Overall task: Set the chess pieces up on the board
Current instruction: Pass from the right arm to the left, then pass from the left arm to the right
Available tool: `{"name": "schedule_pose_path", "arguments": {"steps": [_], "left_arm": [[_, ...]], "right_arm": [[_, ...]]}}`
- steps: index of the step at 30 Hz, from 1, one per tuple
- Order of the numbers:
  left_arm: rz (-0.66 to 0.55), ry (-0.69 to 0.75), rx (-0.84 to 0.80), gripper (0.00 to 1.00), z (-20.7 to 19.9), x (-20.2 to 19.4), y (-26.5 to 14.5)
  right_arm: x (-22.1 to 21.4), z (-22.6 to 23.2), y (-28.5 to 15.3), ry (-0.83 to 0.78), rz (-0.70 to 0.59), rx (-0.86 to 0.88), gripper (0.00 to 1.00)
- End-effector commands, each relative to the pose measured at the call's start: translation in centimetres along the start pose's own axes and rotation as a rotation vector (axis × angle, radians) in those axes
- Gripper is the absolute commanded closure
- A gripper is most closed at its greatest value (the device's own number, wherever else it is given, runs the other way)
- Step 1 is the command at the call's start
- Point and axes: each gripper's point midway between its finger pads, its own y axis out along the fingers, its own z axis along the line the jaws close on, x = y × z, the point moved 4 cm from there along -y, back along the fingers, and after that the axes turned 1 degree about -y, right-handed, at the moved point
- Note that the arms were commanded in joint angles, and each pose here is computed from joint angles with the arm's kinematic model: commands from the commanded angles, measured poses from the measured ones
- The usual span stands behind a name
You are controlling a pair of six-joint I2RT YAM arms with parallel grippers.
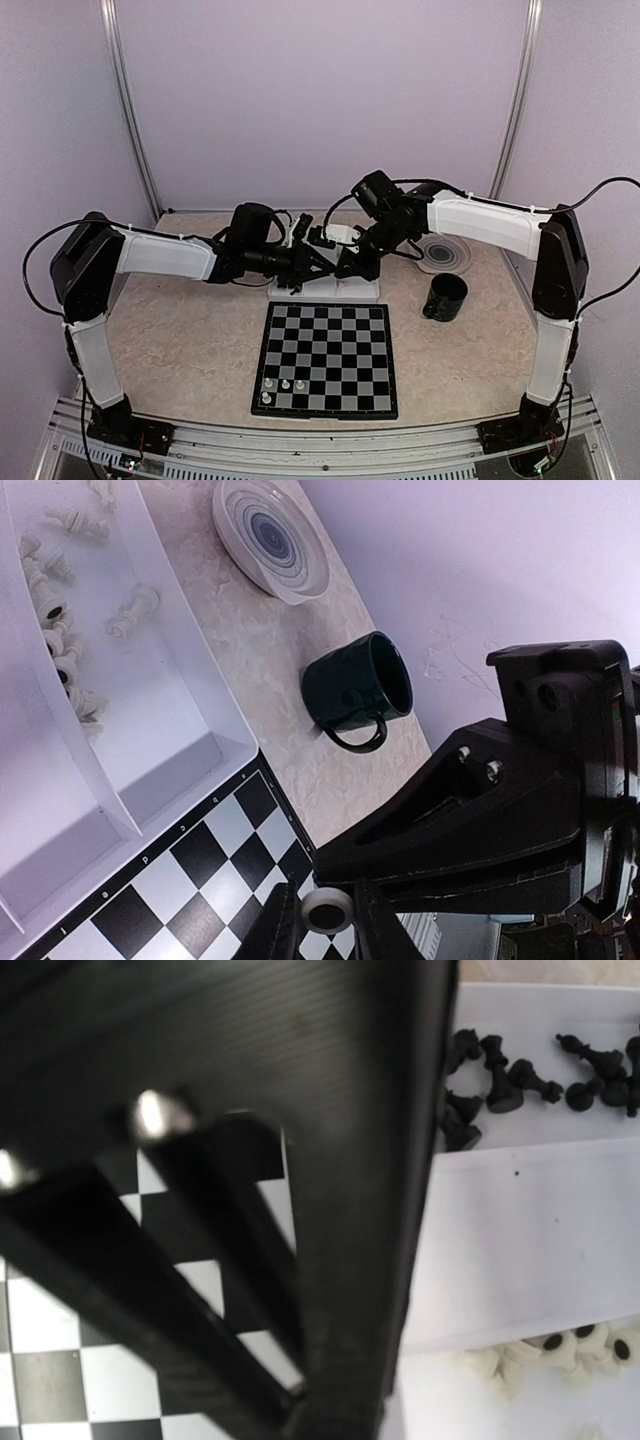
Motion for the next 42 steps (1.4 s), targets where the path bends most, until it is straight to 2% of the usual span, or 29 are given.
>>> {"name": "schedule_pose_path", "arguments": {"steps": [1,6,8,9,11,16,22,26,33,42], "left_arm": [[0.015,-0.012,-0.034,0.82,0.5,-0.5,0.4],[-0.003,-0.013,-0.067,0.87,-0.1,-0.3,-0.2],[-0.019,-0.009,-0.082,0.88,-0.4,0.0,-0.6],[-0.028,-0.005,-0.090,0.88,-0.8,0.2,-1.0],[-0.053,0.008,-0.099,0.89,-1.3,0.6,-1.4],[-0.114,0.039,-0.141,0.89,-2.7,1.5,-2.6],[-0.173,0.039,-0.176,0.90,-3.3,2.2,-3.3],[-0.192,0.030,-0.187,0.90,-3.4,2.5,-3.4],[-0.188,0.022,-0.195,0.90,-3.4,2.4,-3.2],[-0.171,0.023,-0.207,0.90,-3.7,2.0,-3.0]], "right_arm": [[1.7,0.6,-1.7,-0.032,-0.062,-0.015,0.96],[1.8,0.2,-2.6,-0.029,-0.076,-0.058,0.92],[1.9,-0.1,-3.6,-0.015,-0.109,-0.070,0.87],[2.0,-0.3,-4.2,0.003,-0.140,-0.061,0.79],[2.1,-0.9,-5.9,0.066,-0.217,-0.030,0.71],[0.8,-2.3,-9.3,0.296,-0.463,0.155,0.61],[-1.1,-0.1,-7.5,0.497,-0.564,0.475,0.58],[-1.2,0.2,-6.2,0.596,-0.578,0.603,0.56],[-0.1,-0.4,-4.9,0.635,-0.582,0.680,0.57],[0.1,-1.3,-3.5,0.682,-0.569,0.677,0.60]]}}
